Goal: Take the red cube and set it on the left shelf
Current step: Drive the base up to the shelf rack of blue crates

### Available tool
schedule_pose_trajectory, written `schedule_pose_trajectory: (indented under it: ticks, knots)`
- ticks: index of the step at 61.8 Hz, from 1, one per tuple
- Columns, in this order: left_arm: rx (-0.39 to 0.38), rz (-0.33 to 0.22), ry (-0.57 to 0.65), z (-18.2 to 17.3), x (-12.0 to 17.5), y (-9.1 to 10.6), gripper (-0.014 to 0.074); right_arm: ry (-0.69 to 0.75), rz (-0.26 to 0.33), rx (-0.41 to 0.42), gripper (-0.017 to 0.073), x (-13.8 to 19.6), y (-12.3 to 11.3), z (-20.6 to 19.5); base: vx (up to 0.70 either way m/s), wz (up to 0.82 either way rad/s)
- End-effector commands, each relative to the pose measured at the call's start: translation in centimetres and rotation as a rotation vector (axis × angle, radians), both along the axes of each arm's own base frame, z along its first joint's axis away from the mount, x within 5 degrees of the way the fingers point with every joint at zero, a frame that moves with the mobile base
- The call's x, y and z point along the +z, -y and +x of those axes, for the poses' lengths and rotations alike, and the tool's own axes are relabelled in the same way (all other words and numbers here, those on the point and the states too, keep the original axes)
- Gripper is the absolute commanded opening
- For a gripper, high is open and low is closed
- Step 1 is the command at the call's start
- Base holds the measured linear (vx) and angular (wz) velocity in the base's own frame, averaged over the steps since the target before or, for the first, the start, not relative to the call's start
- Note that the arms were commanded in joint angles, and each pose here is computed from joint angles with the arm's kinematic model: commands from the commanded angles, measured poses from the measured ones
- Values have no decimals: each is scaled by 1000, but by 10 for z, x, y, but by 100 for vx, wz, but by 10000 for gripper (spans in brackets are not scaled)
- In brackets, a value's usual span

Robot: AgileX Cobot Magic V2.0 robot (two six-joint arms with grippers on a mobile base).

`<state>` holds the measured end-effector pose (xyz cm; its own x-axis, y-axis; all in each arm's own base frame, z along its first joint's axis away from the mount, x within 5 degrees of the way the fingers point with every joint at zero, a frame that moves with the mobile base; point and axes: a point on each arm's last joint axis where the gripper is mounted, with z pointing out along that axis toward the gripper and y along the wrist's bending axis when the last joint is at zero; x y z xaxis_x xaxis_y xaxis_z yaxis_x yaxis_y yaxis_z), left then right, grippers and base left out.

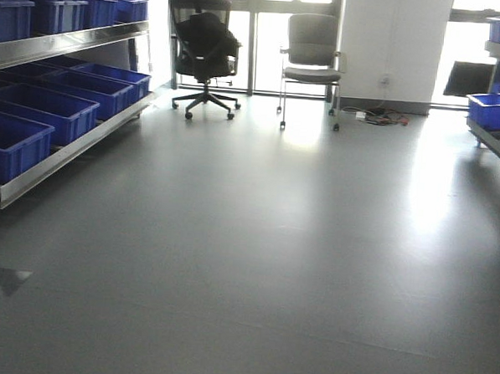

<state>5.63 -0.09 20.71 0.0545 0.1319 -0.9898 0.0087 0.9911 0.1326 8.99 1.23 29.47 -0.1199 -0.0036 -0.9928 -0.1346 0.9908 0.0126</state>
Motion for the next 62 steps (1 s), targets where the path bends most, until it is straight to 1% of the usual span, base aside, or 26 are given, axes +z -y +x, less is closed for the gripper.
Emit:
schedule_pose_trajectory:
  ticks: [1, 21, 62]
  knots:
    - [-4, -5, 64, 1, 1, 0, 106, 108, 0, 10, 57, 17, -1, 0, 60, 26]
    - [-4, -5, 64, 1, 1, 0, 106, 108, 0, 10, 57, 17, -1, 0, 57, 37]
    - [-4, -5, 64, 1, 1, 0, 106, 108, 0, 10, 57, 17, -1, 0, 52, 54]
